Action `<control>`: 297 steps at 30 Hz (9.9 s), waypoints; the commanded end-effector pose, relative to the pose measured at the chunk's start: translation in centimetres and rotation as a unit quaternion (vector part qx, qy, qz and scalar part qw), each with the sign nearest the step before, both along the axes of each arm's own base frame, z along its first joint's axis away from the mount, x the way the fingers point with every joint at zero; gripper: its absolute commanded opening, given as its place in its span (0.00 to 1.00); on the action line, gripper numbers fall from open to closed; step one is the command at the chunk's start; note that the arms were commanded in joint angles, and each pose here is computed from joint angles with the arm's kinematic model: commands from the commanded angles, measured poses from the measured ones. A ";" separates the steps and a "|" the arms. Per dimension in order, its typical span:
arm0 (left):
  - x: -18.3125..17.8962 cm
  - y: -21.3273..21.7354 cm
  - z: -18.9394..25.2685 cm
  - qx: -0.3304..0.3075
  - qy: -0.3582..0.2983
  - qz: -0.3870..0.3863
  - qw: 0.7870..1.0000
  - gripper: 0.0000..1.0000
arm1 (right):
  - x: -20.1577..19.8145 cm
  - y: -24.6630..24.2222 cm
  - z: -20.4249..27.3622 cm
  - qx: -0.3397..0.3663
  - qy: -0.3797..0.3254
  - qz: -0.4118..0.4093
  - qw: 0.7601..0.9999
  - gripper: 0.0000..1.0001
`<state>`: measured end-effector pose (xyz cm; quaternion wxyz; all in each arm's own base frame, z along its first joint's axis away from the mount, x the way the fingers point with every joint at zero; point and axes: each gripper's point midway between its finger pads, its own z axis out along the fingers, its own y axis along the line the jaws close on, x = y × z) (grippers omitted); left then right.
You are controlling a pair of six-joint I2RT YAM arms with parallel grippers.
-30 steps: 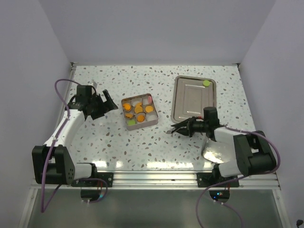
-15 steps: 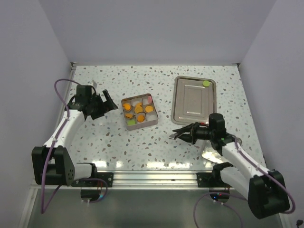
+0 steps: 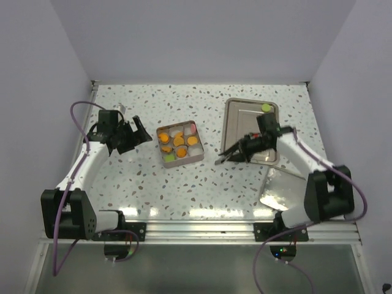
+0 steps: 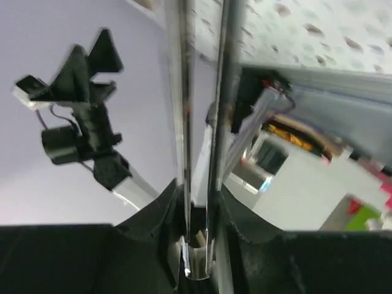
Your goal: Pack the cookies
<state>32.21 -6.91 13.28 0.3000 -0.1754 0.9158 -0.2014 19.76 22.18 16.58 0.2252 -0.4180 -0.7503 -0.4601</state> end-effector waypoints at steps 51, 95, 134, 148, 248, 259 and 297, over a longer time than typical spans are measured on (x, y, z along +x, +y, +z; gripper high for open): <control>3.8 -0.9 3.2 0.000 -0.036 -0.056 0.998 0.96 | 19.2 -19.6 -3.6 -0.470 -0.130 0.269 0.831 0.59; 3.8 -0.6 3.5 0.007 -0.042 -0.047 0.998 0.96 | 20.9 -19.0 -2.7 -0.425 -0.164 0.224 0.861 0.29; 2.2 -0.6 3.6 -0.002 -0.050 -0.036 0.998 0.96 | -0.5 4.7 4.6 -0.142 -0.272 0.359 0.882 0.31; 1.8 -0.3 4.5 0.009 -0.054 -0.036 0.998 0.96 | 0.8 6.8 1.1 -0.171 -0.276 0.385 0.864 0.31; 2.0 -1.3 3.5 -0.010 -0.051 -0.056 0.997 0.96 | 0.7 -16.7 -7.4 -0.579 -0.171 0.333 0.724 0.50; 1.3 -1.3 3.6 -0.009 -0.050 -0.056 0.997 0.96 | 0.1 -17.6 -12.1 -0.571 -0.125 0.321 0.745 0.44; 4.3 -0.7 6.9 -0.005 -0.087 -0.022 0.996 0.96 | 8.7 -14.9 3.7 -0.510 -0.299 0.165 0.789 0.00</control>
